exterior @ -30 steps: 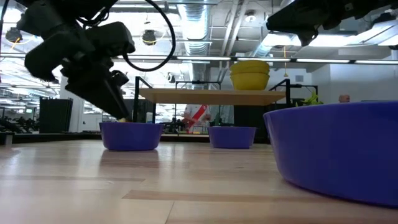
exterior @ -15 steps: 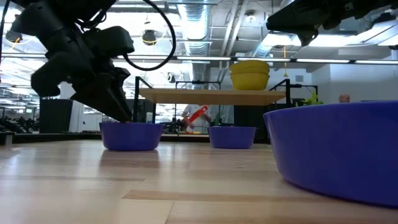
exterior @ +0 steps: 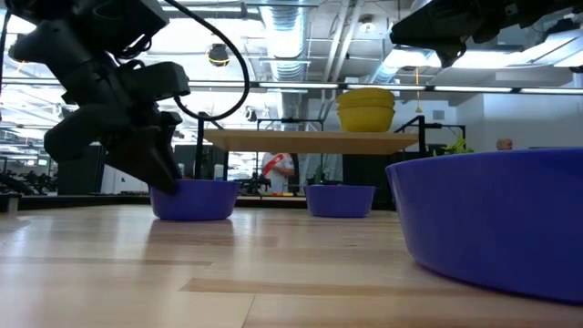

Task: Pick & Place Mini bowls
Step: Put the top left blue bowl on the shelf

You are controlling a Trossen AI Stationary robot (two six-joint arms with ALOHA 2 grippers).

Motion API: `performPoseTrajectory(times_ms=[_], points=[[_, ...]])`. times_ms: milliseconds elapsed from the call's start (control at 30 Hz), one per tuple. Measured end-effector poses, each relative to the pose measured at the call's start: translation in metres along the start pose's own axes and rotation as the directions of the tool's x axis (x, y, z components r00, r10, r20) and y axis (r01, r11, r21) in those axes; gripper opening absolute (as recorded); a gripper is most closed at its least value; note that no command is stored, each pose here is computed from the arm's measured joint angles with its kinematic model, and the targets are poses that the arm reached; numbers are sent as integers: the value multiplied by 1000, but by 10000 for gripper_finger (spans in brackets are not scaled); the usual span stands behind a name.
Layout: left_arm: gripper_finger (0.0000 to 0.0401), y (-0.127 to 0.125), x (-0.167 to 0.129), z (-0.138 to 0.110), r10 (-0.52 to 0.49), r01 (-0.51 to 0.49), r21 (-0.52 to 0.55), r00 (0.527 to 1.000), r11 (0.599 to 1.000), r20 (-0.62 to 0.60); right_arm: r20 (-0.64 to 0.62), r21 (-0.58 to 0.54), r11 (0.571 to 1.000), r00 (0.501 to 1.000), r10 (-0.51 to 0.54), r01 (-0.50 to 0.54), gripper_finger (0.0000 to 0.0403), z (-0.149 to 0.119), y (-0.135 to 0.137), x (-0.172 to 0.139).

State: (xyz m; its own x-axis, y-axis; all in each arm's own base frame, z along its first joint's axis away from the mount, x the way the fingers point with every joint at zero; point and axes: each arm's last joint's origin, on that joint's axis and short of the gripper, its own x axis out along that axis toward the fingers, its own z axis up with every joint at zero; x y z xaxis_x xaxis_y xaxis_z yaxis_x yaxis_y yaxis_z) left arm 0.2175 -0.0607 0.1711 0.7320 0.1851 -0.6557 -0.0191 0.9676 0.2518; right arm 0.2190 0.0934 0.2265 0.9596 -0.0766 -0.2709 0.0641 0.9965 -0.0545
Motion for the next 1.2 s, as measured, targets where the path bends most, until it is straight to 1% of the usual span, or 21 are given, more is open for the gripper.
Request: performPoseTrajectory(times_ms=[100, 167, 233, 333, 433, 533, 600, 667, 733, 800, 833, 900, 933, 1000, 1033, 1133, 1200], points=[[77, -1, 0, 0, -51, 51, 28, 999, 998, -3, 0, 0, 1000, 1000, 0, 0, 47, 0, 0, 0], [48, -3, 0, 0, -86, 86, 59, 996, 995, -4, 0, 0, 1000, 1000, 0, 0, 47, 0, 0, 0], [15, -4, -1, 0, -100, 99, 92, 995, 991, -2, 0, 0, 1000, 1000, 0, 0, 47, 0, 0, 0], [9, -7, -2, 1, -113, 111, 119, 994, 987, 4, 0, 0, 1000, 1000, -1, 1, 47, 0, 0, 0], [8, -10, -6, 10, -119, 115, 124, 992, 986, 32, 0, 0, 1000, 1000, -1, 1, 47, 0, 0, 0], [8, -16, -15, 29, -100, 88, 117, 990, 989, 100, 0, 0, 1000, 1000, -1, 1, 47, 0, 0, 0], [8, -18, -22, 43, -87, 75, 84, 985, 994, 146, 0, 0, 1000, 1000, -1, 1, 47, 0, 0, 0], [8, -18, -29, 58, -53, 40, 69, 979, 997, 195, 0, 0, 1000, 1000, -1, 1, 47, 0, 0, 0], [9, -14, -35, 71, 34, -52, 69, 972, 996, 234, 0, 0, 1000, 1000, -1, 1, 47, 0, 0, 0], [9, -9, -41, 84, 128, -159, 99, 956, 982, 264, 0, 0, 1000, 1000, -1, 1, 47, 0, 0, 0], [8, -5, -44, 92, 164, -205, 123, 946, 971, 279, 0, 0, 1000, 1000, -1, 1, 47, 0, 0, 0], [8, 5, -52, 108, 205, -266, 168, 928, 949, 311, 0, 0, 1000, 1000, -1, 1, 47, 0, 0, 0], [9, 13, -57, 118, 227, -293, 167, 917, 941, 327, 0, 0, 1000, 1000, -1, 1, 47, 0, 0, 0], [9, 34, -67, 140, 270, -328, 130, 902, 936, 338, 5, 3, 1000, 1000, 0, 0, 47, 1, 0, 0], [8, 47, -72, 148, 265, -319, 132, 911, 939, 317, 10, 6, 1000, 1000, 0, 0, 47, 1, 0, 0], [7, 86, -78, 167, 208, -242, 139, 952, 960, 223, 14, 8, 1000, 1000, 1, -1, 47, 2, 0, 0], [8, 113, -77, 174, 236, -255, 115, 959, 960, 157, 15, 9, 1000, 1000, 1, -1, 47, 2, 0, 0]])
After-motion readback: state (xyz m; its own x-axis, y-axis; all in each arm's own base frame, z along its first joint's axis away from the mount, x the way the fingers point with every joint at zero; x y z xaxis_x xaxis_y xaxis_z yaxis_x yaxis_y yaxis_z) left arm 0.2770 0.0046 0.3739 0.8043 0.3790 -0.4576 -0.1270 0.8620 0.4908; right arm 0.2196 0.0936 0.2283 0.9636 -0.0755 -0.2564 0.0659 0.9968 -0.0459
